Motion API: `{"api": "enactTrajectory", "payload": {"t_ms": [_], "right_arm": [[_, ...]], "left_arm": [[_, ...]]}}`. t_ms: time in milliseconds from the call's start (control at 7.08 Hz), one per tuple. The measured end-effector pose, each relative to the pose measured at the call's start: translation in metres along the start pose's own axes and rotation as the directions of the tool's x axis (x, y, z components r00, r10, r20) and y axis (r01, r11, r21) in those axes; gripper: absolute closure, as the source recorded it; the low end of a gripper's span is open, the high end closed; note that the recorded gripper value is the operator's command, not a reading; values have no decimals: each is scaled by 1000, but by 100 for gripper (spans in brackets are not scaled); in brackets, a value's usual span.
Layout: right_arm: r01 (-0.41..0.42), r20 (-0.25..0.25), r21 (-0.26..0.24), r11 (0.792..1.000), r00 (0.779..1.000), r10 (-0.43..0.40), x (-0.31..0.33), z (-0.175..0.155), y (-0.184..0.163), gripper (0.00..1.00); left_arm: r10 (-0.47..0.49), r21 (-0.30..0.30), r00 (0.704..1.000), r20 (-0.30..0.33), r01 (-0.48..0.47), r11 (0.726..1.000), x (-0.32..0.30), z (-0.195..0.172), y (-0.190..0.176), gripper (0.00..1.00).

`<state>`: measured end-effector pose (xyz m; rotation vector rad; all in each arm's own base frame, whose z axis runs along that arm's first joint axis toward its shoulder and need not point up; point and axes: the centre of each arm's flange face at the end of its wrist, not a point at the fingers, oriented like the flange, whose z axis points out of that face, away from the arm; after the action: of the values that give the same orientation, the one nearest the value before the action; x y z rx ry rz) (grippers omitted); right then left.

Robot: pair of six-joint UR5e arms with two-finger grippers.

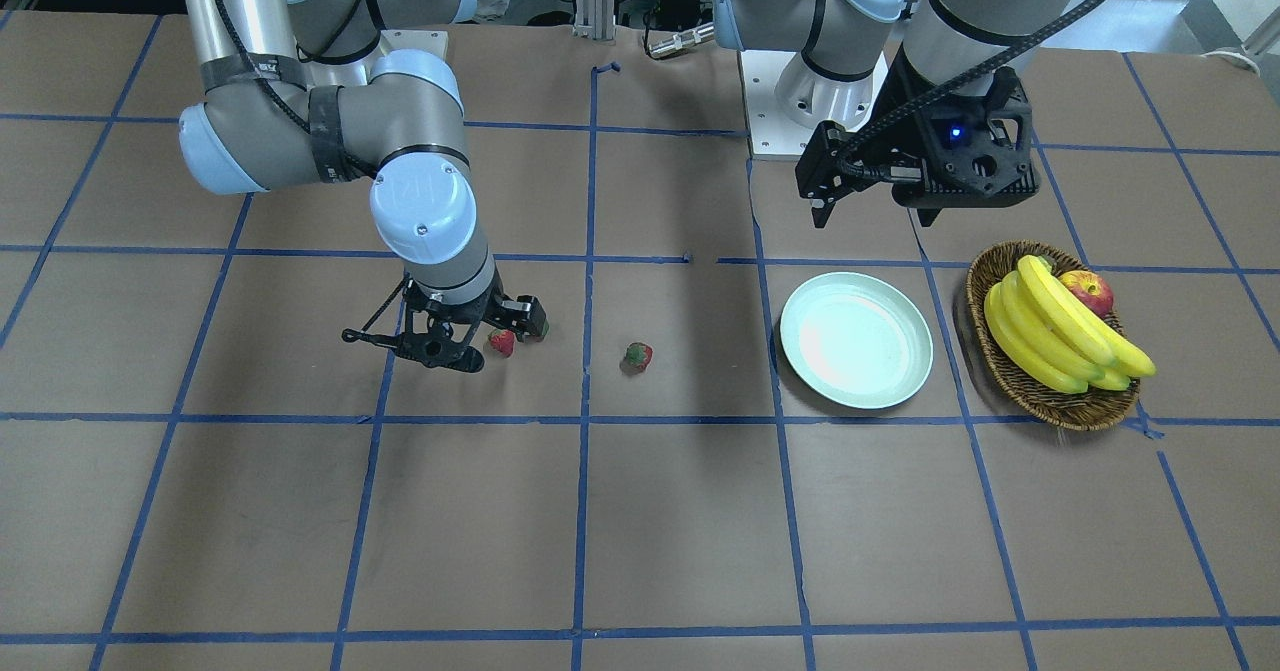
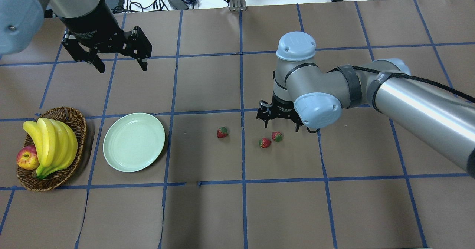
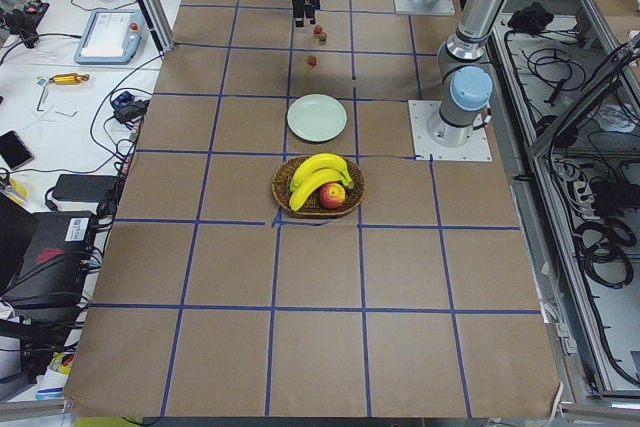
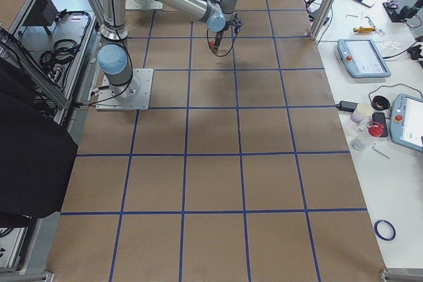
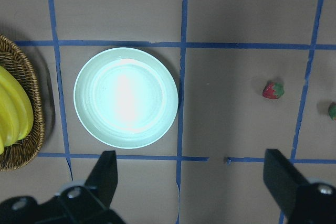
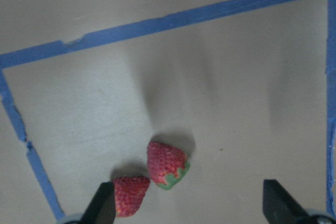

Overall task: Collect all strawberries into plate
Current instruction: 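Grasp a second strawberry from the pair with the right gripper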

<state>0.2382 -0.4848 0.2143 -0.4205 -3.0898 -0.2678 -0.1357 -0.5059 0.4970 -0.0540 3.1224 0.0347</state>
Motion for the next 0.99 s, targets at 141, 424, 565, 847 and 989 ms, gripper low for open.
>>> {"api": "enactTrajectory", "payload": {"t_ms": [141, 424, 565, 847, 989], "right_arm": [[-92, 2, -2, 996, 996, 92, 6, 9, -2, 0], [-233, 20, 2, 972, 972, 233, 5, 25, -10, 0], [-260, 25, 1, 966, 965, 260, 5, 31, -10, 0], [-268, 59, -1, 964, 962, 267, 1, 36, -7, 12], [-265, 73, 0, 964, 962, 264, 0, 37, -6, 25]], "left_arm": [[1, -1, 1000, 0, -1, 1000, 1, 0, 0, 0], [-1, -3, 1000, -1, 1, 1000, 2, 1, 0, 0], [-2, -4, 1000, -2, 2, 1000, 2, 2, 0, 0], [-2, -10, 1000, -1, 2, 1000, 2, 5, 1, 0], [-2, -12, 1000, -1, 2, 1000, 2, 7, 1, 0]]}}
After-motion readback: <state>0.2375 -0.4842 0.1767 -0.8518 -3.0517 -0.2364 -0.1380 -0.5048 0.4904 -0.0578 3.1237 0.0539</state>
